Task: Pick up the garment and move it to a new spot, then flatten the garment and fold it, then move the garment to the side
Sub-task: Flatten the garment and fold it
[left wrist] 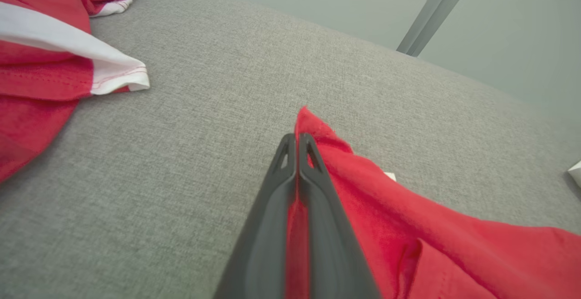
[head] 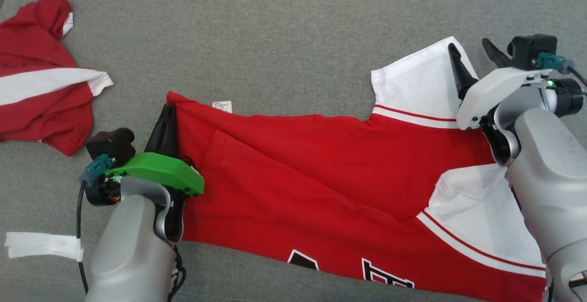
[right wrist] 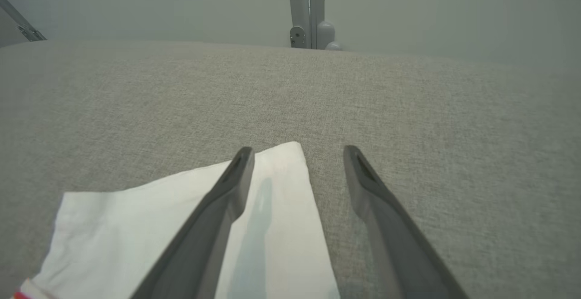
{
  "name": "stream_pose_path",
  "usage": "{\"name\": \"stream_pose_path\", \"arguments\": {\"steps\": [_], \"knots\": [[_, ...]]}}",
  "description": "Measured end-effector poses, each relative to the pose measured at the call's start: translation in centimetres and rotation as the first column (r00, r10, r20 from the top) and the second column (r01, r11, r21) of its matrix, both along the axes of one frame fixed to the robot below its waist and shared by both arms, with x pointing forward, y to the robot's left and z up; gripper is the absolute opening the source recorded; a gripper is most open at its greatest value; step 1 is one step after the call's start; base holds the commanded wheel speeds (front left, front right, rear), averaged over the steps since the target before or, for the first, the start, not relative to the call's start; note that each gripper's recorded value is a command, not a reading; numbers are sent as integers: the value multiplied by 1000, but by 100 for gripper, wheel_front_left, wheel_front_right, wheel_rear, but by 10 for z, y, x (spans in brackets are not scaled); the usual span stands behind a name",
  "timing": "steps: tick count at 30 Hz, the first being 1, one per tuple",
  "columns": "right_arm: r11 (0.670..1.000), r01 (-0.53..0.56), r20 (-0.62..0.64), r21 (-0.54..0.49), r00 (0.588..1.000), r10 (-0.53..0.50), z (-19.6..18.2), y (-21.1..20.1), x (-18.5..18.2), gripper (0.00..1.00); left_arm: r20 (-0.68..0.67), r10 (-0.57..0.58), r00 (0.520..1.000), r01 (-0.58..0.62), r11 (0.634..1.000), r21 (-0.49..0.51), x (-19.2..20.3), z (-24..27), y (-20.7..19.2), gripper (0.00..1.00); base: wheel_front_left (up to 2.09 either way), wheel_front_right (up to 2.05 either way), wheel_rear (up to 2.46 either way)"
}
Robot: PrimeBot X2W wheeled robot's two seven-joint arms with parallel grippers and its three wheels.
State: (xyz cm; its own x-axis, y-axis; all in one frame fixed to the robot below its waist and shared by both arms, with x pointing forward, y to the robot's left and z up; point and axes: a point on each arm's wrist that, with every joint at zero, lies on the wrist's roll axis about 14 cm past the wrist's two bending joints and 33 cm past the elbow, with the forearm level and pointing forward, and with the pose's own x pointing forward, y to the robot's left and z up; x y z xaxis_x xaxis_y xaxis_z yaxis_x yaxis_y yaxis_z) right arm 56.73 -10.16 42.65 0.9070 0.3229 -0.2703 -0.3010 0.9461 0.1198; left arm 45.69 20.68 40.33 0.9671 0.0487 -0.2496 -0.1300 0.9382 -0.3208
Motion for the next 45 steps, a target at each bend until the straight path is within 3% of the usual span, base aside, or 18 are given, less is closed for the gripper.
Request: {"name": "stream_pose_path", "arguments": {"steps": [4, 5, 6, 8, 9, 17, 26, 36, 45], "knots": [[999, -25, -77, -35, 997, 22, -23, 9, 10, 100, -14, 10, 1000, -10, 1000, 9, 1, -5, 4, 0, 0, 0, 0], [998, -37, -100, -43, 994, 33, -29, 13, 10, 92, -17, 11, 1000, -11, 1000, 9, 1, -6, 5, 0, 0, 0, 0], [997, -51, -114, -50, 992, 45, -34, 18, 10, 69, -22, 16, 1000, -16, 1000, 13, 1, -7, 6, 0, 0, 0, 0], [996, -69, -120, -53, 991, 62, -37, 24, 13, 4, -31, 22, 999, -21, 1000, 16, 0, -10, 8, 0, 0, 0, 0], [996, -73, -123, -53, 990, 66, -38, 26, 14, 0, -36, 22, 999, -22, 1000, 17, 0, -12, 8, 0, 0, 0, 0], [995, -3, -14, -101, 1000, 2, -22, -11, 31, 0, -28, -5, 1000, 6, 999, 33, 11, -10, 0, 0, 0, 0, 0], [996, 77, 115, -39, 991, -72, 19, -25, 38, 0, 25, -47, 999, 46, 997, 60, 23, 10, -7, 0, 0, 0, 0], [995, 79, 231, 59, 969, -90, 64, -30, -12, 0, 44, -69, 997, 66, 995, 68, -7, 20, -12, 0, 0, 0, 0], [979, 116, 237, 166, 959, -154, 70, -55, -85, 0, 64, -113, 992, 108, 991, 77, -31, 25, -24, 0, 0, 0, 0]]}}
